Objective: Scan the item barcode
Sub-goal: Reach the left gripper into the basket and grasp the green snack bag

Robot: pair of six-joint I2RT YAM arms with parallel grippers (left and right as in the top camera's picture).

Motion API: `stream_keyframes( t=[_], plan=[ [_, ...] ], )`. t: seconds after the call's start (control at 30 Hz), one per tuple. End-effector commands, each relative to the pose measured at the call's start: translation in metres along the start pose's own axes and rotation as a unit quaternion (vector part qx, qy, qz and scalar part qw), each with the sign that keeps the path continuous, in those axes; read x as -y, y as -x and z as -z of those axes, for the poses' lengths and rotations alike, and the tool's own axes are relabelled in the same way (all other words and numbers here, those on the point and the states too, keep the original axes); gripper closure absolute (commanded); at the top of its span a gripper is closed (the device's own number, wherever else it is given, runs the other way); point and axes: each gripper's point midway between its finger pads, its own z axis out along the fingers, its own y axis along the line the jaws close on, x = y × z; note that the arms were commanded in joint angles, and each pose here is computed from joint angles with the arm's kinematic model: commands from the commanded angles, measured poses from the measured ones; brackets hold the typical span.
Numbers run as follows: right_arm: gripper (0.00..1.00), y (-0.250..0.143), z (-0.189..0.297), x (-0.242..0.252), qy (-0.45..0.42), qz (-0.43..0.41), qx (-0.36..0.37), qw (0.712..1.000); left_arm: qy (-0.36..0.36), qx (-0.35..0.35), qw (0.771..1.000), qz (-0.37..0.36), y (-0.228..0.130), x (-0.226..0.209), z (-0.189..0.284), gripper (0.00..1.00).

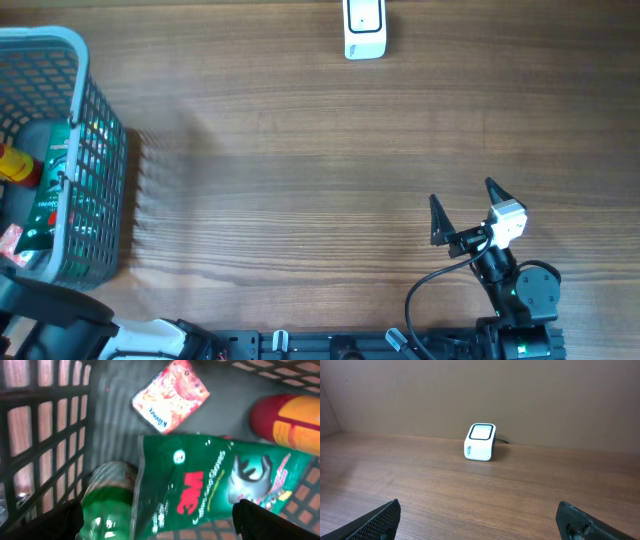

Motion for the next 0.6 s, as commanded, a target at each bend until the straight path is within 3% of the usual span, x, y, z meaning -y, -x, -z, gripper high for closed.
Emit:
stream_keyframes(
  t=[0.0, 0.2, 0.57],
  plan=[
    [0.0, 0.001, 0.0, 0.003, -0.008, 0.003, 0.003, 1.0, 0.015, 0.007, 1.0, -0.006, 0.002, -0.007, -0.017, 0.0],
    [0.0, 0.001, 0.0, 0.003, -0.008, 0.003, 0.003, 1.0, 0.052, 0.002, 0.997, -0.051, -0.01, 0.01, -0.047, 0.0],
    [0.0, 0.001, 0.0, 0.003, -0.008, 0.003, 0.003, 1.0, 0.086, -0.034, 0.993, -0.069, -0.019, 0.017, -0.095, 0.0]
  ],
)
